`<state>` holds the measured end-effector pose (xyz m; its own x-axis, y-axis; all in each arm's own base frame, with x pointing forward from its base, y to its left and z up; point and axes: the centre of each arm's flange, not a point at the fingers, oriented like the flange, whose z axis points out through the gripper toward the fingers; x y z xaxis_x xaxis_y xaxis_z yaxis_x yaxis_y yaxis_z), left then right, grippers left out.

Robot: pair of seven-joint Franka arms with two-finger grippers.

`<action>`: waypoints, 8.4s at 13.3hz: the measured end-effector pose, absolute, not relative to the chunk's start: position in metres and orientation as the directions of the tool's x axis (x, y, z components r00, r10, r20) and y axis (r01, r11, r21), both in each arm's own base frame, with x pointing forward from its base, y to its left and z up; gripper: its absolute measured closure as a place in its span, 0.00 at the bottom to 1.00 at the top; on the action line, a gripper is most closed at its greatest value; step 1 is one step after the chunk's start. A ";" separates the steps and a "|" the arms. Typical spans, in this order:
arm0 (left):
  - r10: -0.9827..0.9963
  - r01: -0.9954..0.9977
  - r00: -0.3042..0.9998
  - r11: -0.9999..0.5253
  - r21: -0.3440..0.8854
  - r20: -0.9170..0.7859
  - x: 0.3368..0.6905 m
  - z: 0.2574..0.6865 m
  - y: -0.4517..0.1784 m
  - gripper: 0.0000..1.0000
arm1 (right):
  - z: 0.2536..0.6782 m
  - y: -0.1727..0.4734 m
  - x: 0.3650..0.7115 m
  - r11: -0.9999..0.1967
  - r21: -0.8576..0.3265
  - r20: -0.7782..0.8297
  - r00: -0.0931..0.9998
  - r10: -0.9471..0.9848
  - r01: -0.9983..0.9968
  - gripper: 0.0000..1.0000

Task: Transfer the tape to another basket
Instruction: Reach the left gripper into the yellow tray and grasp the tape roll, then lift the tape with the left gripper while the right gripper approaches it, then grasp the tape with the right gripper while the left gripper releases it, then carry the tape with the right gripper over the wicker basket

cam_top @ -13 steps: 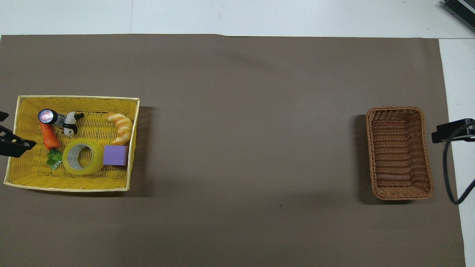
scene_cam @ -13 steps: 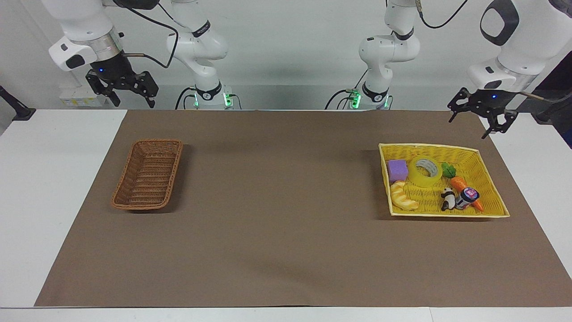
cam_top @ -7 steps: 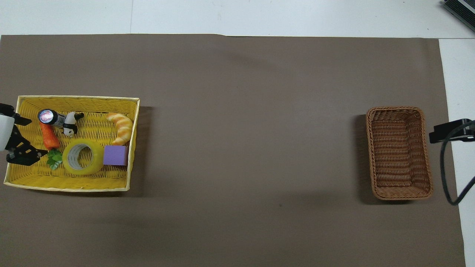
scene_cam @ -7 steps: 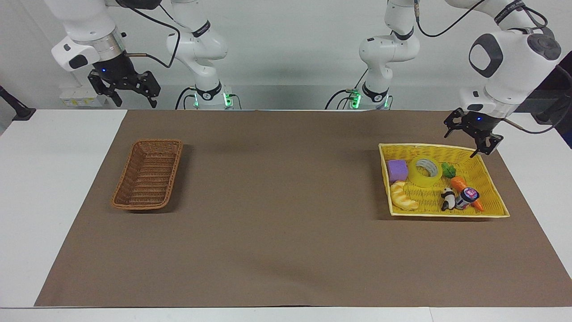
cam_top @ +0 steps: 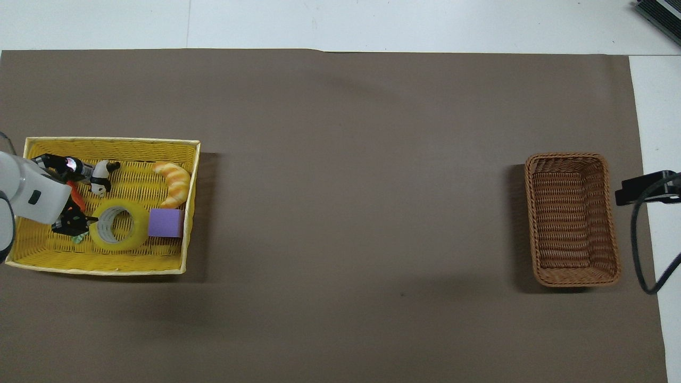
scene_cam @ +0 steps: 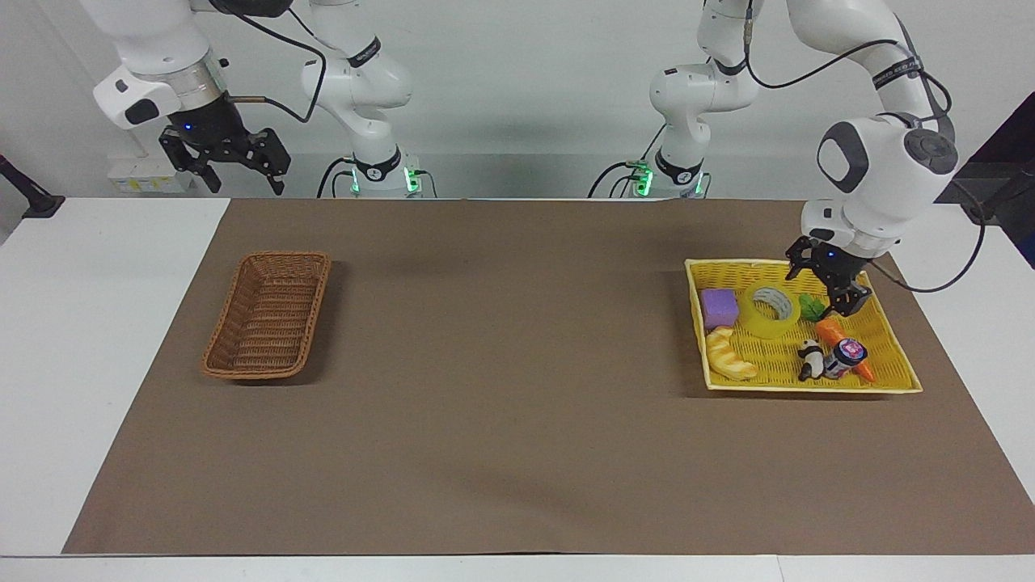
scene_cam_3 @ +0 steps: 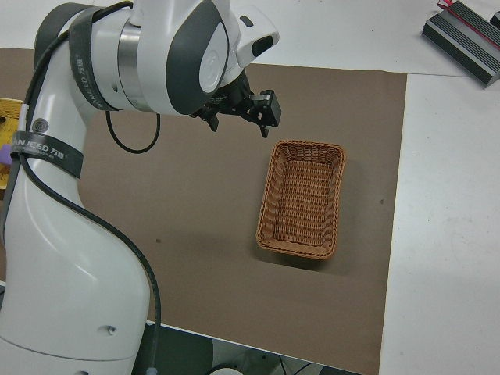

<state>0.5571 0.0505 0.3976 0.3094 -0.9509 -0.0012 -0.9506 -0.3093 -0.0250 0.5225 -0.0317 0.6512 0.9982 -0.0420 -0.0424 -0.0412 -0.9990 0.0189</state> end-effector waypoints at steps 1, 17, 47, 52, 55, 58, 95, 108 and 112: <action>-0.951 -0.951 0.308 -0.308 -0.025 -0.003 0.562 0.382 0.050 0.00 | 0.651 -0.032 0.522 -0.999 0.019 -0.042 0.998 -0.042 -0.041 0.00; -0.948 -0.947 0.319 -0.319 -0.031 -0.002 0.548 0.318 0.050 0.78 | 0.650 -0.034 0.522 -0.999 0.019 -0.045 0.998 -0.046 -0.045 0.00; 0.040 0.020 0.997 -0.963 0.268 0.072 0.453 0.409 -0.355 0.78 | 0.476 0.050 0.547 -0.772 -0.609 -0.094 0.983 -0.159 -0.183 0.00; 0.147 0.116 0.986 -0.942 0.314 0.078 0.462 0.426 -0.379 0.78 | 0.437 0.116 0.546 -0.735 -0.654 -0.027 0.976 -0.216 -0.181 0.00; 0.190 0.157 0.979 -0.927 0.340 0.067 0.465 0.433 -0.392 0.78 | 0.418 0.146 0.539 -0.720 -0.667 -0.025 0.971 -0.236 -0.192 0.00; 0.205 0.177 0.978 -0.916 0.359 0.039 0.461 0.431 -0.399 0.78 | 0.418 0.148 0.539 -0.649 -0.733 -0.030 0.962 -0.270 -0.205 0.00; -0.006 -0.017 0.999 -0.964 0.264 0.042 0.522 0.501 -0.265 0.00 | 0.396 0.170 0.526 -0.818 -0.571 -0.010 0.997 -0.073 -0.066 1.00; -0.229 -0.231 0.962 -0.973 0.001 0.147 0.538 0.645 0.023 0.00 | 0.457 0.063 0.563 -0.981 -0.160 -0.046 0.994 -0.103 -0.109 1.00; -0.241 -0.238 0.966 -0.971 -0.037 0.098 0.529 0.668 0.023 0.00 | 0.459 0.008 0.566 -0.980 -0.157 -0.057 0.992 -0.111 -0.119 1.00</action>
